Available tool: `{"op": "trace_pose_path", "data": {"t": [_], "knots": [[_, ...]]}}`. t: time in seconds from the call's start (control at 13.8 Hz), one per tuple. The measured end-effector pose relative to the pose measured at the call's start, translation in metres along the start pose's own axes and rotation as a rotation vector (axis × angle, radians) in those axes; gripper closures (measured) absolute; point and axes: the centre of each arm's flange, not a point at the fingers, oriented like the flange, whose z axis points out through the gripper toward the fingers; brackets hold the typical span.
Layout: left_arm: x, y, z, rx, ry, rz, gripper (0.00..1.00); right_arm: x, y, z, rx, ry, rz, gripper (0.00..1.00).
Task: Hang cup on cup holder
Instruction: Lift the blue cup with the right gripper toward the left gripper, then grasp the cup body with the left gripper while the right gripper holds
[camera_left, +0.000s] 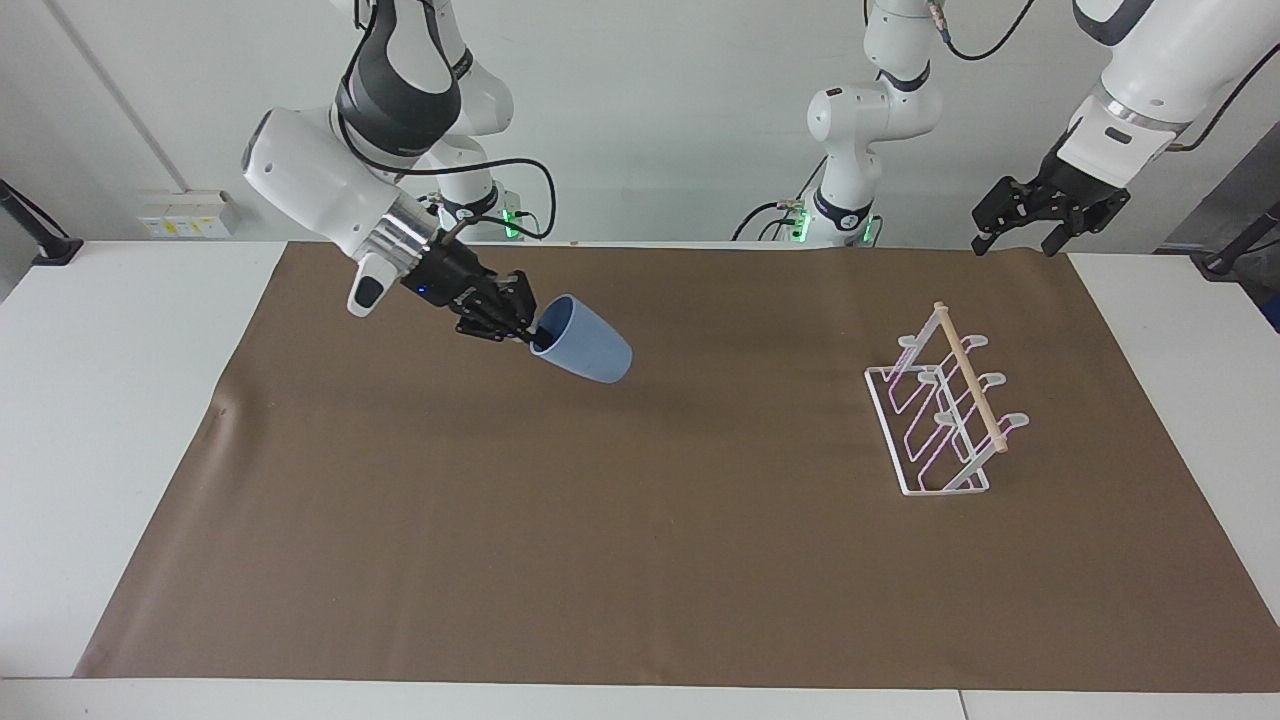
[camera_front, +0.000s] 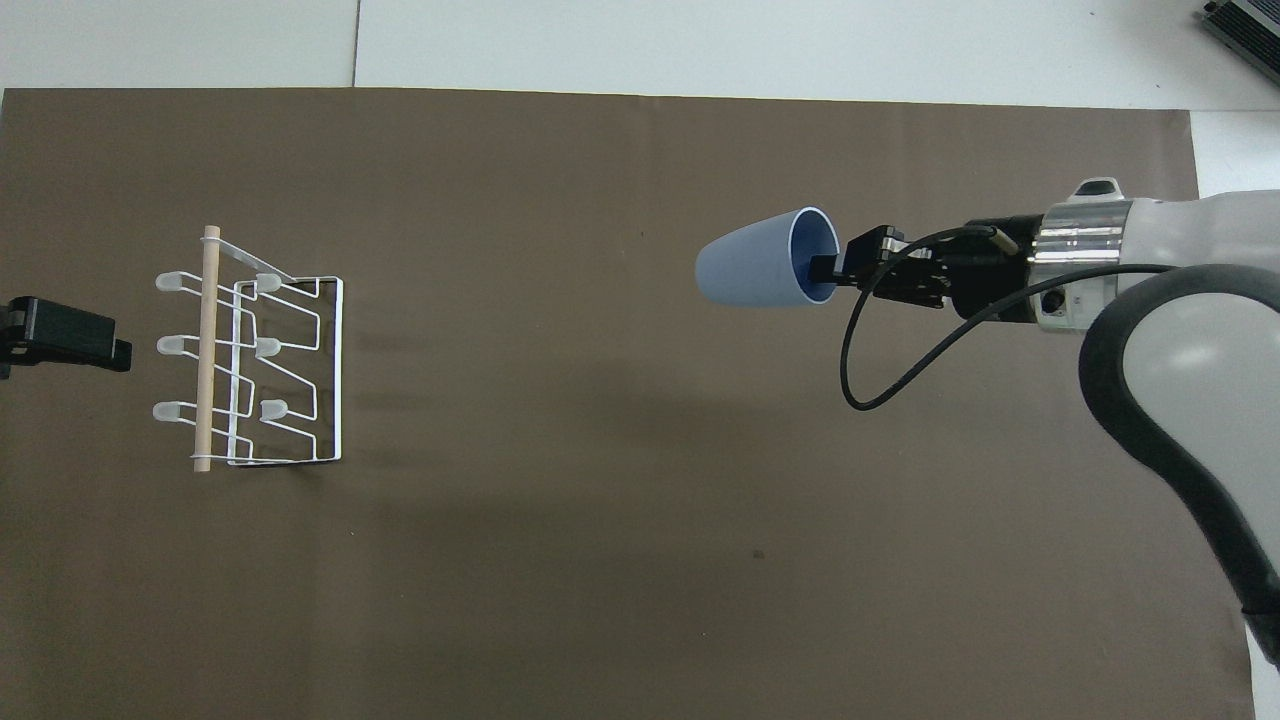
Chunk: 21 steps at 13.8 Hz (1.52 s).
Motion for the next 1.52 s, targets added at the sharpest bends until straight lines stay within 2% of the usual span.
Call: {"op": "trace_pose_path", "data": {"t": [0.22,0.36,0.51,0.79,1.01,1.23,1.52], "knots": [[-0.004,0.009,0.001,-0.121,-0.049,-0.147,0.00,-0.027,-0.055,0.034,0.151,-0.065,0.001,0.96],[-0.006,0.017,0.005,-0.199,-0.090,-0.280,0.00,-0.037,-0.086,0.046,0.204,-0.042,0.017,0.96],[-0.009,0.023,0.010,-0.300,-0.154,-0.411,0.00,-0.049,-0.114,0.058,0.220,-0.001,0.024,0.96],[-0.011,0.012,0.027,-0.550,-0.294,-0.719,0.00,-0.075,-0.148,0.092,0.243,0.065,0.070,0.96],[-0.004,-0.004,0.043,-0.740,-0.408,-0.954,0.00,-0.082,-0.155,0.103,0.253,0.083,0.099,0.96],[-0.002,-0.004,0.058,-0.839,-0.511,-1.070,0.00,-0.080,-0.155,0.101,0.255,0.085,0.101,0.96],[-0.003,0.010,0.058,-0.972,-0.547,-1.129,0.00,-0.081,-0.157,0.101,0.258,0.085,0.098,0.96]]}}
